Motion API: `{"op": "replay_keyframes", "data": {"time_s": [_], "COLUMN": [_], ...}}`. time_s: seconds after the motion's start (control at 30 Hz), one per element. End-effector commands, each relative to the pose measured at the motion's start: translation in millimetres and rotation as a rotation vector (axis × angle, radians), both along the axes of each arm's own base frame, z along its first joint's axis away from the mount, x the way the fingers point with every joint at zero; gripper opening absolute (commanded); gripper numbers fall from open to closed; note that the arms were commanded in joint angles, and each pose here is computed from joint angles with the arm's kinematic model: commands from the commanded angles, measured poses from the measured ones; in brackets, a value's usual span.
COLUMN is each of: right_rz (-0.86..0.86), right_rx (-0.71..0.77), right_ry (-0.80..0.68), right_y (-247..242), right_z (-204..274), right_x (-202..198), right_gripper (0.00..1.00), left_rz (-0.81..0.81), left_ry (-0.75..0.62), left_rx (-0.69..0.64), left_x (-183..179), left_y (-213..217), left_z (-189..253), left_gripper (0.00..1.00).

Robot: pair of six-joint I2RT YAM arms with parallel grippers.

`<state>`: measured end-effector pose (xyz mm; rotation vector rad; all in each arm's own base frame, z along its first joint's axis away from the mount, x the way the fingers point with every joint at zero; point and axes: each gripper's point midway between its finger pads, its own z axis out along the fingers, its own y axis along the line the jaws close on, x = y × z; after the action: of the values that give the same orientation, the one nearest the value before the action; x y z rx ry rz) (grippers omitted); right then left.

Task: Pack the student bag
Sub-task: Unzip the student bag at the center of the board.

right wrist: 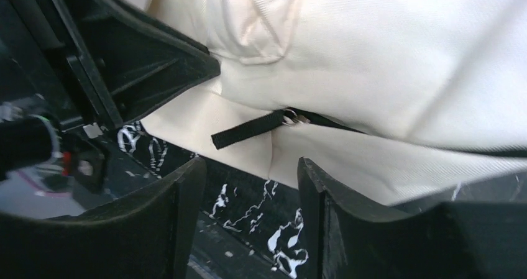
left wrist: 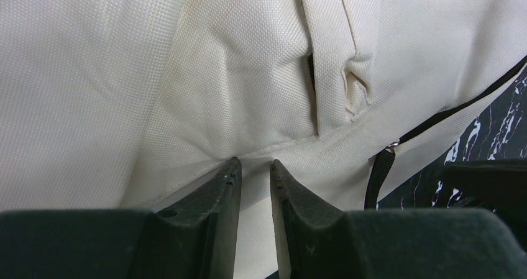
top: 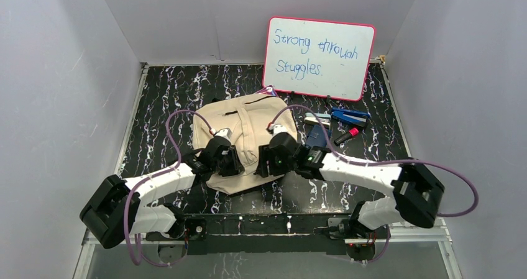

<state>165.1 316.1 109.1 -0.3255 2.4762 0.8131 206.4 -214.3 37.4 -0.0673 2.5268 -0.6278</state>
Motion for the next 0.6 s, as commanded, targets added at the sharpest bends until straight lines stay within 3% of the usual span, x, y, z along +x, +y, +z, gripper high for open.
{"op": "replay_keyframes", "data": {"time_s": [0.0, 0.07, 0.13, 0.3, 0.47, 0.57], "right_rz": [0.141, 0.214, 0.28, 0.345, 0.374, 0.453], "right_rx": [-0.071, -0.138, -0.138, -0.077, -0.196, -0.172], "right_ry": [-0.294, -0.456, -0.582, -0.762, -0.896, -0.967], "right_y": [40, 46, 53, 48, 39, 42], "right_z": [21, 24, 29, 27, 22, 16], "right_x": [10, 4, -5, -14, 2, -3], "right_gripper": [0.7, 0.85, 0.91, 0.89, 0.89, 0.88], "left_rz": [0.018, 0.02, 0.025, 0.039, 0.07, 0.078], "left_ry": [0.002, -0.003, -0.005, 0.0, -0.003, -0.001], "left_rx": [0.043, 0.048, 0.05, 0.046, 0.04, 0.039], "left_x": [-3, -3, -3, -6, -7, -8], "left_y": [11, 12, 14, 16, 21, 22], "left_z": [-6, -5, -5, -7, -8, -10], "left_gripper": [0.22, 0.22, 0.22, 0.22, 0.22, 0.22]}}
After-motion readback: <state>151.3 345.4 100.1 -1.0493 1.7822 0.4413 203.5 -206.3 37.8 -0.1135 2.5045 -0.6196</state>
